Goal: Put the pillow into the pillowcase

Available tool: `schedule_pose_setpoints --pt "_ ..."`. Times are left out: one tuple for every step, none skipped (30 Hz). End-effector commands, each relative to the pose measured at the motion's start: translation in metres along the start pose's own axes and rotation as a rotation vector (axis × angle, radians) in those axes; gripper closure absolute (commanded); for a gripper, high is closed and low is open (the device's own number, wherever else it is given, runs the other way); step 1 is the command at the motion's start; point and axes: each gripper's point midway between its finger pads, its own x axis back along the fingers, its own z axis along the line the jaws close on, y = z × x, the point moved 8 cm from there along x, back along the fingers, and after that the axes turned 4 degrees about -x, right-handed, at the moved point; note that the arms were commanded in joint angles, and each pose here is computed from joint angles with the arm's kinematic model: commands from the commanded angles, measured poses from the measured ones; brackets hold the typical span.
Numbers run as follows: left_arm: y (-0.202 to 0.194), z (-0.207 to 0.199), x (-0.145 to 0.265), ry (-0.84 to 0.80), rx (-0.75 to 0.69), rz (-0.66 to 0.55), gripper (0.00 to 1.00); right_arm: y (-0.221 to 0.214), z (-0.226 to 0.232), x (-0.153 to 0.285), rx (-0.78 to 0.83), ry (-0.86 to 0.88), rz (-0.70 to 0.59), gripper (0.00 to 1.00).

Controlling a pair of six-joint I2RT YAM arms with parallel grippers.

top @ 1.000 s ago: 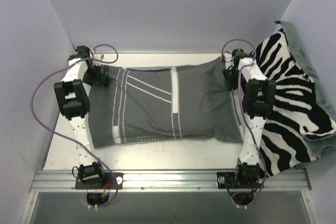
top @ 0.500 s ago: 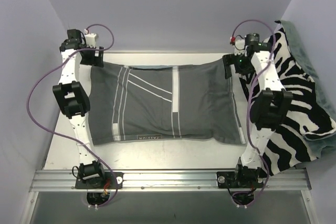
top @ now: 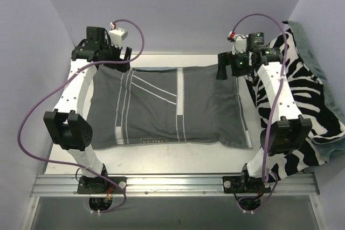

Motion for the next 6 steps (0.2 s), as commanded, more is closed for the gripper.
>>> schedule_pose_setpoints --pt "-0.0202 -0.0013 -0.0084 0.027 0.06 0.037 0.03 -0.0108 0.0242 -0.0019 -0.012 0.047 0.032 0.0" --pt "-0.0201 -0.0066 -0.0088 0.026 0.061 0.038 0.03 -0.0122 0.0293 -0.0022 -0.011 0.059 0.034 0.0" --pt "-0.0225 -0.0084 -0.0096 0.028 0.061 0.047 0.02 -0.0132 0.0319 -0.0014 -0.011 0.066 0.032 0.0" --pt "-0.0213 -0.0091 -0.0072 0.038 0.062 0.043 0.03 -0.0145 0.033 -0.001 -0.019 0.067 0.034 0.0" --pt "-0.0208 -0.0093 -0.0054 0.04 0.065 0.04 0.03 -0.0145 0.0339 -0.0004 -0.022 0.068 0.032 0.0" --pt "-0.0207 -0.0079 -0.0032 0.041 0.073 0.036 0.03 -0.014 0.0328 0.0018 -0.023 0.053 0.025 0.0"
